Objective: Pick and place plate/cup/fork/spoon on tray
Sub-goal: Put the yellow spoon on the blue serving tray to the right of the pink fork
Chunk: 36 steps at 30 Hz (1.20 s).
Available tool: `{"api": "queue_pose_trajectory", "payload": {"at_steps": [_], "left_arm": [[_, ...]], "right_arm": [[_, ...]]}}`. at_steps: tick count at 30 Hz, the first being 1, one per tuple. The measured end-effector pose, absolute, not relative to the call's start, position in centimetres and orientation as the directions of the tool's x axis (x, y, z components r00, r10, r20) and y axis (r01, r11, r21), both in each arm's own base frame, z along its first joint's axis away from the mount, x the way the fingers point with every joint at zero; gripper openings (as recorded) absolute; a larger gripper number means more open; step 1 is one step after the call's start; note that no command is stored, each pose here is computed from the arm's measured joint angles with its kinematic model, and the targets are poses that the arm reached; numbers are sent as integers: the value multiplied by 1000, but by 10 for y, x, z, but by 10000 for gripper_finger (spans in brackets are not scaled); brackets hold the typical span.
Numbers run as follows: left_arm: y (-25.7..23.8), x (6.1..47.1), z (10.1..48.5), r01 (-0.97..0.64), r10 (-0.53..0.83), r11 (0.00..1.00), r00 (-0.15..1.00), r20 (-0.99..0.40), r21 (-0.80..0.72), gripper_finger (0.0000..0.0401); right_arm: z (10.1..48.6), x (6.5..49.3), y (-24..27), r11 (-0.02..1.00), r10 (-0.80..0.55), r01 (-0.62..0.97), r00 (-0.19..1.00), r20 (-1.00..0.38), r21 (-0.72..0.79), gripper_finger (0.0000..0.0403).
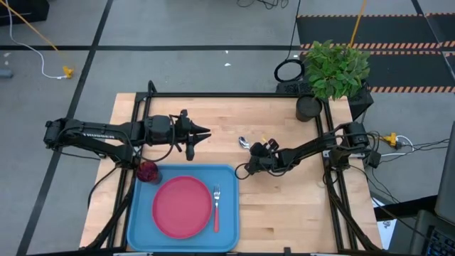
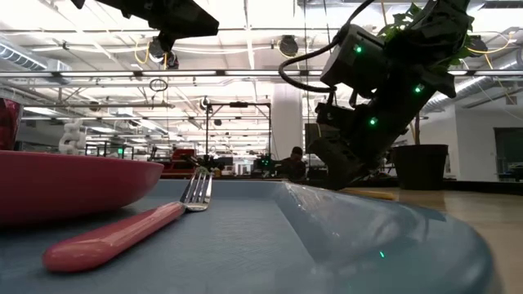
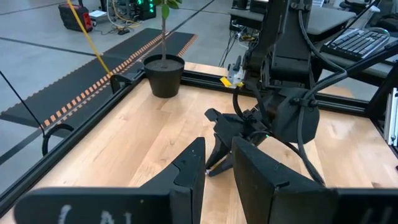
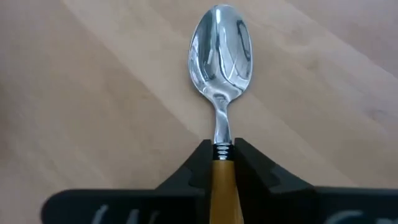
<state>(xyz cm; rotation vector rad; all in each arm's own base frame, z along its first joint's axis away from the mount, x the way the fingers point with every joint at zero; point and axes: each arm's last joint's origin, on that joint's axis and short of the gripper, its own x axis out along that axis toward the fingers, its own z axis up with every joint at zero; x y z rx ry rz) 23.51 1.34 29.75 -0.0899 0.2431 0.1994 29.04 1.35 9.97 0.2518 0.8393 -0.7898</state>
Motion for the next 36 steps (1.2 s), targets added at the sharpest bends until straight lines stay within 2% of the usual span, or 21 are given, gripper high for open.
{"api": "queue_pose_trajectory", "payload": {"at_steps": [4, 10, 16, 29, 36], "left_arm": [[13, 235, 298, -205, 185, 977, 951, -248, -57, 81], [13, 235, 297, -203, 185, 978, 951, -248, -47, 81], [13, 235, 297, -203, 185, 978, 951, -248, -51, 81], [13, 235, 298, -205, 185, 977, 951, -247, -55, 81], [13, 235, 298, -205, 186, 977, 951, -247, -55, 81]], "right_arm": [[105, 288, 14, 684, -523, 726, 415, -744, -76, 25], [124, 287, 24, 700, -498, 715, 488, -717, 0, 49], [136, 285, 37, 733, -463, 679, 546, -698, 45, 31], [139, 283, 55, 764, -410, 639, 589, -696, 91, 34], [146, 290, 67, 777, -366, 598, 684, -631, 198, 34]]}}
